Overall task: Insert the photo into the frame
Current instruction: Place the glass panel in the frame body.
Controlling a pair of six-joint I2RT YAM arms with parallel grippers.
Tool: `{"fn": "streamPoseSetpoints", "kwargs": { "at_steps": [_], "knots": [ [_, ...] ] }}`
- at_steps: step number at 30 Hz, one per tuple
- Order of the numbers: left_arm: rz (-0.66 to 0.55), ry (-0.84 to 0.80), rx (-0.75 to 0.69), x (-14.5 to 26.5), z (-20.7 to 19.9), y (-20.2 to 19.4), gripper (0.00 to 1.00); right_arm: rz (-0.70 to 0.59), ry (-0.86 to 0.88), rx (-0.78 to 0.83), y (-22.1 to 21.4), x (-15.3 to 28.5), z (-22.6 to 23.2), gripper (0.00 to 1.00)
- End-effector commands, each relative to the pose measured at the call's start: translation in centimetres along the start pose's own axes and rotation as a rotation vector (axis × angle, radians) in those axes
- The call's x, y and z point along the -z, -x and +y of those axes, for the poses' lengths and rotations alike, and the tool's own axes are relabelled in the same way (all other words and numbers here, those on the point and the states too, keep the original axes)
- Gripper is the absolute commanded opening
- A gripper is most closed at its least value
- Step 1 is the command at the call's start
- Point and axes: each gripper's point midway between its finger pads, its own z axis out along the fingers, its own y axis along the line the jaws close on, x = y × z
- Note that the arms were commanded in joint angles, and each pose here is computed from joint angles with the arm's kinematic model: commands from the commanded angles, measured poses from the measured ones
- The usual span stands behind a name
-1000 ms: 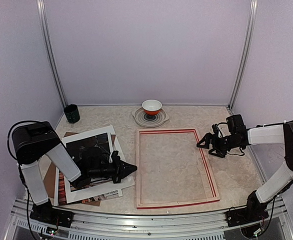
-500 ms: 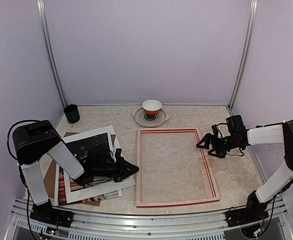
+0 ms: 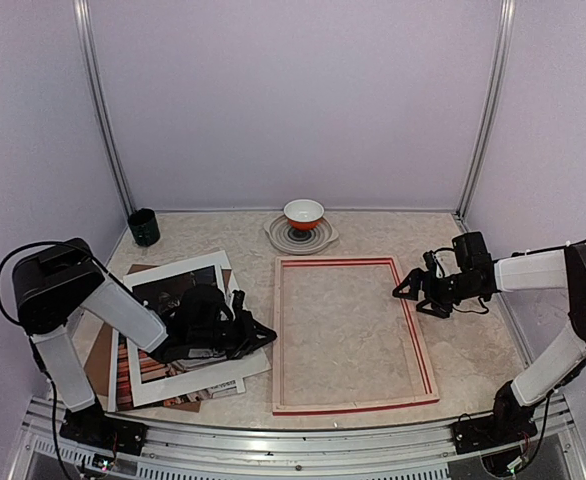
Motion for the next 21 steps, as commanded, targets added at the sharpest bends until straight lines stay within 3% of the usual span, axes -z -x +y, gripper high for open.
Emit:
{"fn": "streamPoseSetpoints", "kwargs": {
  "at_steps": [1, 11, 21],
  "knots": [
    [-0.022, 0.061, -0.048, 0.1, 0.2, 0.5, 0.02, 0.001, 0.008, -0.008, -0.1, -0.1, -0.3, 0.99],
    [-0.025, -0.046, -0.06, 0.4, -2.9, 0.8, 0.0, 0.006, 0.005, -0.01, -0.2, -0.2, -0.4, 0.99],
    [-0.062, -0.187, -0.171, 2.1, -7.2, 1.5, 0.0, 0.003, 0.007, -0.009, -0.2, -0.1, -0.4, 0.99]
  ]
}}
